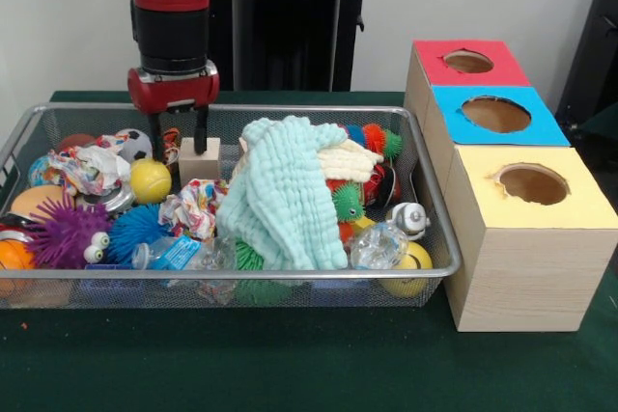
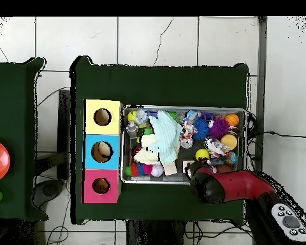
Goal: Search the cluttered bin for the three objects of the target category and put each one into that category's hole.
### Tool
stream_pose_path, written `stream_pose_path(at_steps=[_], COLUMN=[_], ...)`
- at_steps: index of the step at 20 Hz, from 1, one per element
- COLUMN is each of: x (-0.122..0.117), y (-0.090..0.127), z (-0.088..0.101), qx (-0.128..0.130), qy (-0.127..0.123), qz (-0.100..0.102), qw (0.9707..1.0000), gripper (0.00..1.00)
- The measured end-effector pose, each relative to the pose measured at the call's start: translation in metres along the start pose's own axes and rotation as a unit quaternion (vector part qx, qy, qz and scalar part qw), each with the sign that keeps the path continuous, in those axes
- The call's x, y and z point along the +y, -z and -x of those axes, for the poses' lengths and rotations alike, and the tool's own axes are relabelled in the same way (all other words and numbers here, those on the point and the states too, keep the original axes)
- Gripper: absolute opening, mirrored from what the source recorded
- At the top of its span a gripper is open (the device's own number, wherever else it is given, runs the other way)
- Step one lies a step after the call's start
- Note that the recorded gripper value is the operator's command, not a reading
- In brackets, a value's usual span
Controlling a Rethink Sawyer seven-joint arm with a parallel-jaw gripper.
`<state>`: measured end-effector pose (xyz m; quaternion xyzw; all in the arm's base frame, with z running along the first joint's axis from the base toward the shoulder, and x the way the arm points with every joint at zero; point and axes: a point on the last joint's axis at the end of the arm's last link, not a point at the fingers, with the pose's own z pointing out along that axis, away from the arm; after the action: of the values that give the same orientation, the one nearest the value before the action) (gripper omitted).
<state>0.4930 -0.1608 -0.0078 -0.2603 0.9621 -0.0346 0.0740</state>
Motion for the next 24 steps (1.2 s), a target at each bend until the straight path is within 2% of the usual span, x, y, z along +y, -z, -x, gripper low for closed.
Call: stream_pose_path(at_steps=[8, 13, 20, 24], x=[-0.009, -0.006, 0.001, 0.004], y=[0.004, 0.009, 0.031, 0.029], z=[-0.008, -0.002, 0.003, 0.003], qx=[0.011, 0.008, 0.01, 0.01], qy=[-0.009, -0.011, -0.011, -0.01], qz=[0.002, 0.006, 0.009, 0.012], qw=[0.9999, 0.9999, 0.9999, 0.9998], gripper=[1.0, 1.0, 1.0, 1.0])
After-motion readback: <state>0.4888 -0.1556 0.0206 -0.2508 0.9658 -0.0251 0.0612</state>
